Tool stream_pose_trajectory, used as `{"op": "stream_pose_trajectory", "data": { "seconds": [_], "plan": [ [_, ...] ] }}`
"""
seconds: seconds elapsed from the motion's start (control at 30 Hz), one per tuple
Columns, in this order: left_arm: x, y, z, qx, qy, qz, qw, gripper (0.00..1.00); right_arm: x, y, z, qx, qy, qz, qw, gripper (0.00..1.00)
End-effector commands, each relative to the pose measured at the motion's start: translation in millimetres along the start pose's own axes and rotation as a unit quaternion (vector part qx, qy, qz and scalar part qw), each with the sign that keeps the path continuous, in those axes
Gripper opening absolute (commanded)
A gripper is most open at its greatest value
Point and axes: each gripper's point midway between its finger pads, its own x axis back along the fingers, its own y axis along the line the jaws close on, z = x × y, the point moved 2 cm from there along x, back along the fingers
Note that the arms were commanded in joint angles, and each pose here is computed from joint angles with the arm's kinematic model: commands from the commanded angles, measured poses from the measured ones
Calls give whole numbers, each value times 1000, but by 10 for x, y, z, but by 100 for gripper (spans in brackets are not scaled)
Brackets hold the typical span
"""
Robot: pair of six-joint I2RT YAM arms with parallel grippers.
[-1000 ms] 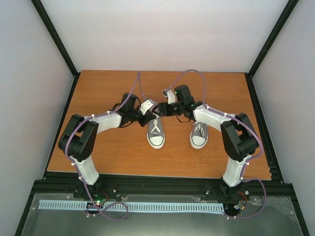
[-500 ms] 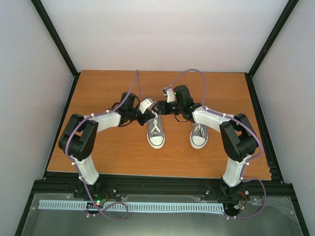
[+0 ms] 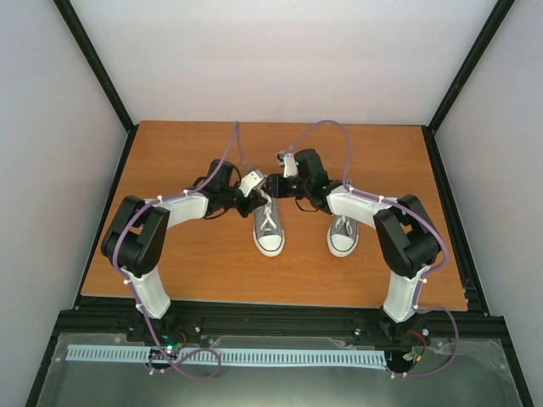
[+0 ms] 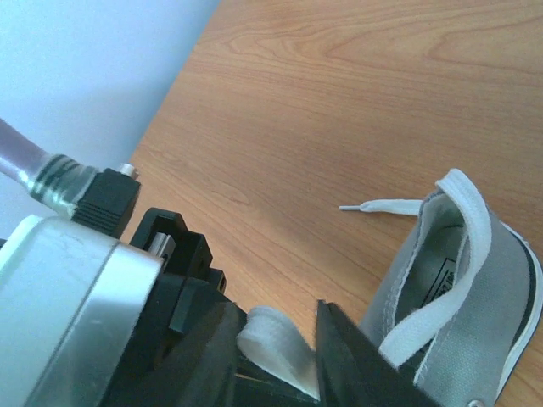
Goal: Tie the shoes
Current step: Wrap the shoelace around the shoelace.
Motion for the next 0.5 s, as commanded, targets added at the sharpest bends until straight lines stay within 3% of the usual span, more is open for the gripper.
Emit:
{"op": "stream_pose_trajectory", "data": {
  "seconds": [0.0,0.1,0.2,0.33,0.4,0.47],
  "plan": [
    [-6,13,-124,-8,-10,5,1000,1,-44,49,-12,9,-11,3,1000,22],
    [-9,10,-127,-6,-10,7,1000,1,3,8,7,8,-15,18,1000,8],
    [-13,15,-121,-3,-7,9,1000,3,70,-6,2,11,-24,32,999,3],
    [35,-33,-152,-15,1,24,1000,31,105,-2,0,18,-28,35,999,3],
    [132,-122,-185,-60,7,48,997,45,109,1,-7,21,-29,35,999,3],
    [283,-251,-194,-111,20,85,990,52,111,6,-17,24,-30,35,999,3]
  ]
}}
